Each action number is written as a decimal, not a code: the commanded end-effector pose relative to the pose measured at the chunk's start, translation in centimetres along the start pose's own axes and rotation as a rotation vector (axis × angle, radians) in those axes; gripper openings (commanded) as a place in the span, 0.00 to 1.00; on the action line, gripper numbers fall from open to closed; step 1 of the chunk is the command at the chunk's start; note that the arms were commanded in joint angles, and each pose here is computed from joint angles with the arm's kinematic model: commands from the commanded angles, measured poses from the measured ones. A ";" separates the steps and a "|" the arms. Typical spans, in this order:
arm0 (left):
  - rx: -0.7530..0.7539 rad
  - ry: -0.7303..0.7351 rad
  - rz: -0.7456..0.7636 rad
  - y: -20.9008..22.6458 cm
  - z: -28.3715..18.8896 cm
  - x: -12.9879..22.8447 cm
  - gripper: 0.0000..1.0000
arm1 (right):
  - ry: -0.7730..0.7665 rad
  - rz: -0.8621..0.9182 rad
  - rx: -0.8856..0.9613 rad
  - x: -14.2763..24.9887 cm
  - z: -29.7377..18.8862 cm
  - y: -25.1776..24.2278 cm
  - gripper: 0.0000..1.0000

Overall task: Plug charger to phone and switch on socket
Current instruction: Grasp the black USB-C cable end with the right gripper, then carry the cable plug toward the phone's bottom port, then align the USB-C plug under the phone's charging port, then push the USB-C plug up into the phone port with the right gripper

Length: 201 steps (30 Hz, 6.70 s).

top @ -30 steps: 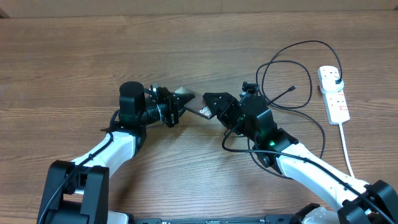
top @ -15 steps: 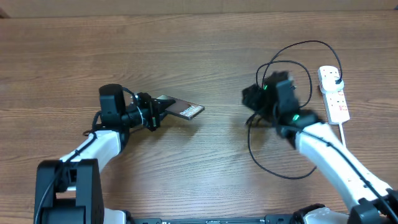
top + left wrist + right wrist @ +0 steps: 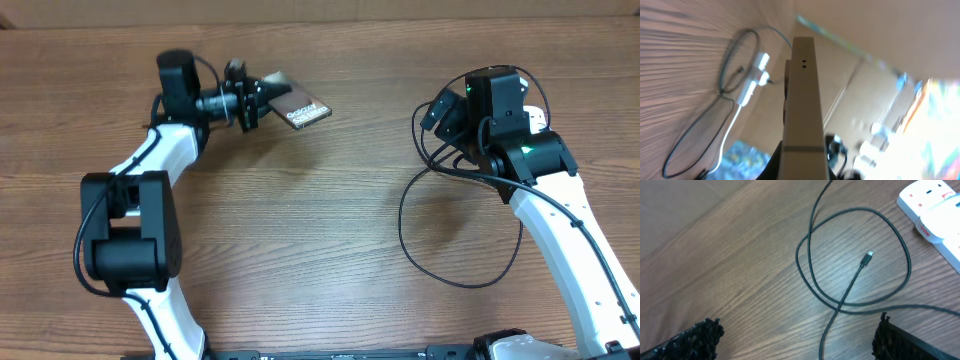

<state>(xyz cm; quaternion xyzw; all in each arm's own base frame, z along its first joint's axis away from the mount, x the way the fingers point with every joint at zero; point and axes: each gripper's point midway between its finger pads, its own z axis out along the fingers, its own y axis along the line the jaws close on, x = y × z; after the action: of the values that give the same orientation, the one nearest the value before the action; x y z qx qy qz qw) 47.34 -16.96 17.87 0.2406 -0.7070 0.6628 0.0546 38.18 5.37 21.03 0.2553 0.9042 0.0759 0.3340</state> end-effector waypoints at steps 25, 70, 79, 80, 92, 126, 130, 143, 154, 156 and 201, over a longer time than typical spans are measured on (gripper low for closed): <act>-0.019 0.275 0.146 0.7 3.7 5.0 0.04 | 0.266 0.317 0.360 4.8 17.0 -6.7 0.68; 0.006 0.364 0.241 0.7 3.1 6.5 0.04 | 0.441 0.100 0.334 5.3 17.3 -6.1 0.04; 0.019 0.364 0.301 0.6 2.9 6.4 0.04 | 0.412 -0.067 -0.047 0.9 6.2 1.0 0.04; 0.022 0.362 0.311 0.6 2.8 6.3 0.04 | 0.416 -0.101 -0.084 1.0 4.7 1.5 0.04; 0.059 0.305 0.447 -0.8 0.7 4.7 0.04 | 0.583 -0.485 -0.360 8.3 -8.6 4.0 0.04; 0.060 0.334 0.479 -0.8 1.5 5.4 0.04 | 0.512 -0.730 -0.526 21.0 -6.7 12.8 0.04; 0.066 0.333 0.511 -0.8 1.5 5.4 0.04 | 0.490 -0.728 -0.523 20.6 -6.5 13.0 0.04; 0.068 0.333 0.522 -0.8 1.5 5.4 0.04 | 0.432 -0.726 -0.502 19.7 -5.9 13.3 0.04; 0.061 0.334 0.483 -0.8 1.5 5.4 0.04 | 0.462 -0.725 -0.518 20.2 -6.2 13.3 0.04; 0.057 0.334 0.460 -0.8 1.5 5.4 0.04 | 0.469 -0.724 -0.523 20.3 -6.3 13.3 0.04; 0.057 0.346 0.474 -0.7 1.9 5.8 0.04 | 0.441 -0.732 -0.494 19.8 -5.9 13.0 0.04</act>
<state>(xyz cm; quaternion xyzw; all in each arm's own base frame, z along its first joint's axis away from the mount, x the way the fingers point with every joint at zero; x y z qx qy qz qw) 43.44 -19.81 20.18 -0.0184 -0.7087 0.7052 0.0114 26.73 27.17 18.37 -0.1911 0.9372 0.2251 0.1856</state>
